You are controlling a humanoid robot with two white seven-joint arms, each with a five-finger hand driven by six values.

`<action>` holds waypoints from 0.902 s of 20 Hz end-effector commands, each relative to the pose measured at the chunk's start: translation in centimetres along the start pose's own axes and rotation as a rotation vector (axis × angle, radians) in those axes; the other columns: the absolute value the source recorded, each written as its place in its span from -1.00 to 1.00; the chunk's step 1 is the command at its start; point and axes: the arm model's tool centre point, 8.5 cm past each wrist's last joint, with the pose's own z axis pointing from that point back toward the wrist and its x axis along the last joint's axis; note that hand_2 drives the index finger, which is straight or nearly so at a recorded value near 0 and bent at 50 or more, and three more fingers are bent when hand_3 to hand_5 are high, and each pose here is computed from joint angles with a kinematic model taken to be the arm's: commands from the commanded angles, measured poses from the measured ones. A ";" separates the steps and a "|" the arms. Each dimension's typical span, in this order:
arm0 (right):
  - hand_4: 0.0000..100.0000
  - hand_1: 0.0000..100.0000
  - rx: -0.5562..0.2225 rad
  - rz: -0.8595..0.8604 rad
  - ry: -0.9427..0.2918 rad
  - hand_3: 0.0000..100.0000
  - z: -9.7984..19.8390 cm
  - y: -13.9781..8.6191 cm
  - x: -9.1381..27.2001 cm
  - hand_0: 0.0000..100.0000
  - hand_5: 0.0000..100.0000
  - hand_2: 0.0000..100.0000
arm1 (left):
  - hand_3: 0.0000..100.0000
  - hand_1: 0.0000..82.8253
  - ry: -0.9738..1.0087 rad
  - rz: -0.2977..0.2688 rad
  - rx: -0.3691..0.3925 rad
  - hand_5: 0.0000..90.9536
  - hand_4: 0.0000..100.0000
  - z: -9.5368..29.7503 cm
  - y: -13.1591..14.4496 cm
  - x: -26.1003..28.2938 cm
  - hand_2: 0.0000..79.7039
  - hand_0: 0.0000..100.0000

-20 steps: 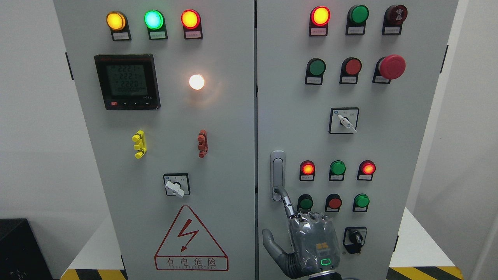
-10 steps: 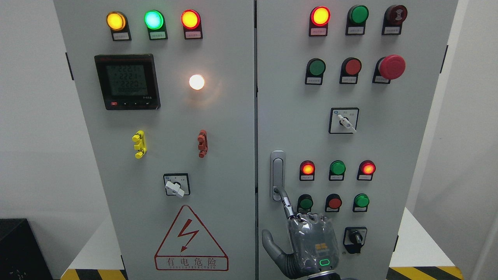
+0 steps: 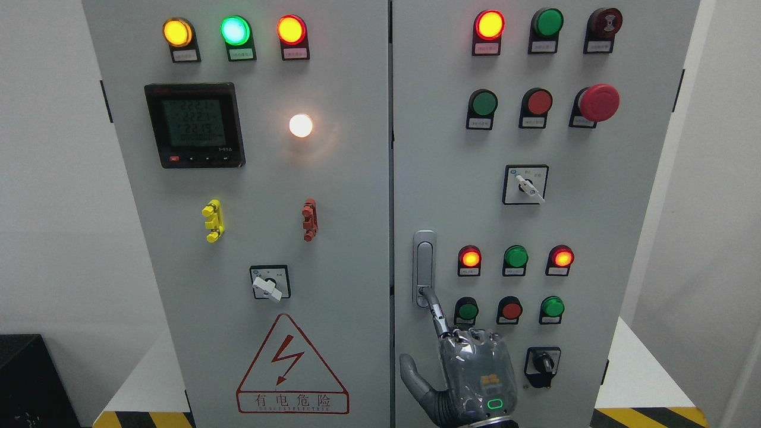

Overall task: Release door handle
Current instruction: 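Position the right hand just below the silver handle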

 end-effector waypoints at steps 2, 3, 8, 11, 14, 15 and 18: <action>0.80 -0.35 0.015 0.002 0.011 0.95 0.1 0.3 -0.1 -0.19 0.90 -1.00 | -0.82 -1.00 -0.018 -0.022 -0.003 -1.00 -0.98 -0.1 -0.1 0.7 -0.94 -1.00; 0.80 -0.35 0.016 0.002 0.012 0.95 0.1 0.4 -0.1 -0.19 0.90 -1.00 | -0.81 -1.00 -0.018 -0.022 -0.003 -1.00 -0.98 -0.1 -0.1 0.7 -0.94 -1.00; 0.80 -0.35 0.021 0.001 0.010 0.96 0.1 0.4 -0.1 -0.20 0.90 -1.00 | -0.81 -1.00 -0.018 -0.022 -0.003 -1.00 -0.98 -0.1 -0.1 0.7 -0.94 -1.00; 0.80 -0.35 0.028 0.000 0.007 0.96 0.2 0.7 0.1 -0.20 0.90 -1.00 | -0.81 -1.00 -0.018 -0.022 -0.003 -1.00 -0.98 -0.1 -0.1 0.7 -0.94 -1.00; 0.80 -0.35 0.040 -0.002 0.008 0.97 0.6 1.0 0.1 -0.20 0.90 -1.00 | -0.81 -1.00 -0.018 -0.022 -0.003 -1.00 -0.98 -0.1 -0.1 0.7 -0.94 -1.00; 0.80 -0.35 0.041 -0.002 0.010 0.97 0.7 1.0 0.1 -0.20 0.90 -1.00 | -0.81 -1.00 -0.018 -0.022 -0.003 -1.00 -0.98 -0.1 -0.1 0.7 -0.95 -1.00; 0.80 -0.35 0.043 -0.001 0.012 0.98 0.7 1.1 0.1 -0.20 0.90 -1.00 | -0.81 -1.00 -0.018 -0.022 -0.003 -1.00 -0.98 -0.1 -0.1 0.7 -0.94 -1.00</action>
